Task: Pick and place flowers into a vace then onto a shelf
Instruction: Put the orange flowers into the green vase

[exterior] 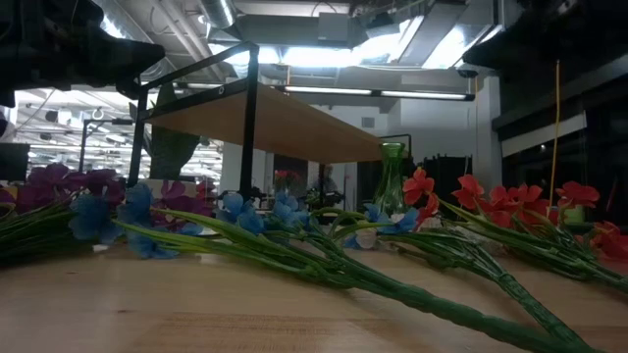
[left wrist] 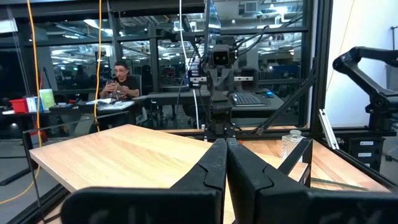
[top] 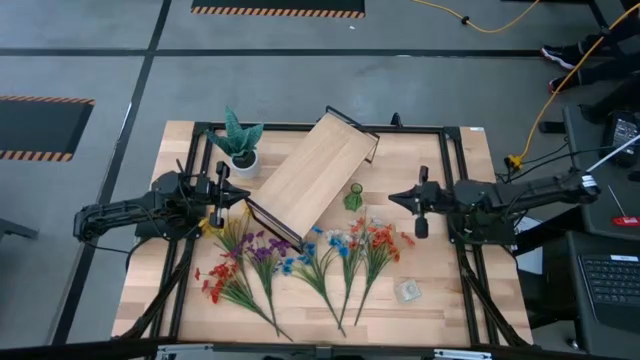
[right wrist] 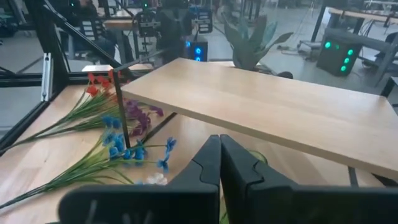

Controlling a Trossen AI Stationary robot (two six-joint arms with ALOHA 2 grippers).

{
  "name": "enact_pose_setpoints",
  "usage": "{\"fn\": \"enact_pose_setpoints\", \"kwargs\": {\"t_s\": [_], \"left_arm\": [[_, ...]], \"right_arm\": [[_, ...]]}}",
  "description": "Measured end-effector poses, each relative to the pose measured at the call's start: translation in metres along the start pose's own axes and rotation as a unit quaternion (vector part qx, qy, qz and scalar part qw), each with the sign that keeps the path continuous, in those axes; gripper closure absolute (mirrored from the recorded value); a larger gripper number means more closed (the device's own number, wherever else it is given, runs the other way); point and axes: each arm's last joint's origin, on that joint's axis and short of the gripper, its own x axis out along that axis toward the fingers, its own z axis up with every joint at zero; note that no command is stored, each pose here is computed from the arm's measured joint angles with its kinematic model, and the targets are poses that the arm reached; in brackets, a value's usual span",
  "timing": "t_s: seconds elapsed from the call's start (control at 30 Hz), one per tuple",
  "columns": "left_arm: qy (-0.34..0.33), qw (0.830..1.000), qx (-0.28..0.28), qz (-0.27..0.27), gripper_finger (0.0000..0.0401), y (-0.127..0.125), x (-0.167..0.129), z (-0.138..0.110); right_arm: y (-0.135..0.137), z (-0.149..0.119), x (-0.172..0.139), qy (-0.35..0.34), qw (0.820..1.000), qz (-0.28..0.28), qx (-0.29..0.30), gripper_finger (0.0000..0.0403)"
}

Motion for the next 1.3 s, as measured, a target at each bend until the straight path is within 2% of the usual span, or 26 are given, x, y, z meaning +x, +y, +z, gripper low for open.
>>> {"fn": "enact_pose_setpoints", "kwargs": {"t_s": [0.1,0.43,0.63,0.9,1.13,1.3], "left_arm": [[0.0,1.0,0.0,0.0,0.0395,0.0,0.0,0.0],[0.0,1.0,0.0,0.0,0.0395,0.0,0.0,0.0],[0.0,1.0,0.0,0.0,0.0395,0.0,0.0,0.0],[0.0,1.0,0.0,0.0,0.0395,0.0,0.0,0.0],[0.0,1.0,0.0,0.0,0.0395,0.0,0.0,0.0],[0.0,1.0,0.0,0.0,0.0395,0.0,0.0,0.0]], "right_arm": [[0.005,0.007,0.008,0.019,1.0,0.006,0.002,0.0399],[0.02,0.032,0.028,0.162,0.986,0.009,-0.026,0.0401],[0.016,0.03,0.042,0.182,0.981,-0.035,-0.064,0.0396],[0.006,0.023,0.055,0.202,0.976,-0.068,-0.053,0.0394],[0.008,0.028,0.057,0.189,0.979,-0.068,-0.033,0.0394],[0.024,0.046,0.058,0.213,0.975,-0.044,-0.036,0.0399]]}}
